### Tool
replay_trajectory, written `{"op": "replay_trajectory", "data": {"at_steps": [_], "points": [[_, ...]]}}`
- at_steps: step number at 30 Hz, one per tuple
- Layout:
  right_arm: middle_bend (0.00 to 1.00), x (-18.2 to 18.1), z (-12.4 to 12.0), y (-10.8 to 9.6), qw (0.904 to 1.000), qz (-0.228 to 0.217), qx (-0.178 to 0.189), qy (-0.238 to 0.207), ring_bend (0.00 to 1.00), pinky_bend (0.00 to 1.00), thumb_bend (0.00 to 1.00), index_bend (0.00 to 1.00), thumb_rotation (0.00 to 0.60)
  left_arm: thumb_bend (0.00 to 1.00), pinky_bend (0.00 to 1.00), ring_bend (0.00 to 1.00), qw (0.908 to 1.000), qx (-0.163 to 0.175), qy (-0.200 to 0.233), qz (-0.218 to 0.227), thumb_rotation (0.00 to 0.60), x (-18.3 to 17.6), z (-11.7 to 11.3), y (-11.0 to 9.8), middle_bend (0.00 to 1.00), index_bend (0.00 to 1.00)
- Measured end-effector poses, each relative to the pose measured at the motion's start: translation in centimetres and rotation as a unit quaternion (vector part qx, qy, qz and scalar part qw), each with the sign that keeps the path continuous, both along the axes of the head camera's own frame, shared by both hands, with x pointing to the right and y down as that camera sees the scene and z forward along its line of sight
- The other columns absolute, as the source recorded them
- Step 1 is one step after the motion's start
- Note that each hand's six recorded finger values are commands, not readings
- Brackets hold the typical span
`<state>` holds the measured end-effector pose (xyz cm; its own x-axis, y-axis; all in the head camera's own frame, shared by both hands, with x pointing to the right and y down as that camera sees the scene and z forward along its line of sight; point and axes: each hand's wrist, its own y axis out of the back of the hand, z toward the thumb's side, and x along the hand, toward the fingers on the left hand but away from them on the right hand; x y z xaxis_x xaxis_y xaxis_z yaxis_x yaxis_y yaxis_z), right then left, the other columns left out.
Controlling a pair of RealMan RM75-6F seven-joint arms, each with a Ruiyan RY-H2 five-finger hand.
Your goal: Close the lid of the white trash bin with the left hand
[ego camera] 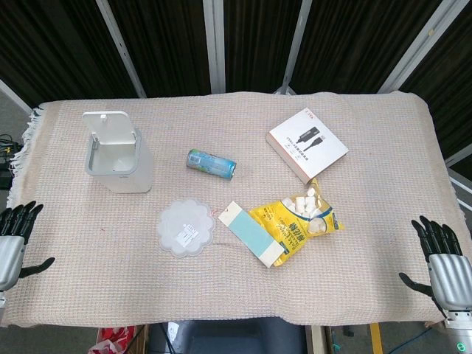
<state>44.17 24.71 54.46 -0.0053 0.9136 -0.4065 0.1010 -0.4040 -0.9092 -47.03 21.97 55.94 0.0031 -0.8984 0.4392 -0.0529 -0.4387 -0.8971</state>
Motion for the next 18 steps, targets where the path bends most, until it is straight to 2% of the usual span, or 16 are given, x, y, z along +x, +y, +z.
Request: {"op": "replay_trajectory", "data": {"at_steps": [18], "points": [[0.0,-0.01,-0.04,0.11,1.0,0.001,0.0,0.0,0.0,0.0,0.15,0.0,0.6,0.11,0.01,0.0,1.0,-0.002,0.004,-0.004,0.6,-0.07,-0.12,0.01,0.0,0.0]]}}
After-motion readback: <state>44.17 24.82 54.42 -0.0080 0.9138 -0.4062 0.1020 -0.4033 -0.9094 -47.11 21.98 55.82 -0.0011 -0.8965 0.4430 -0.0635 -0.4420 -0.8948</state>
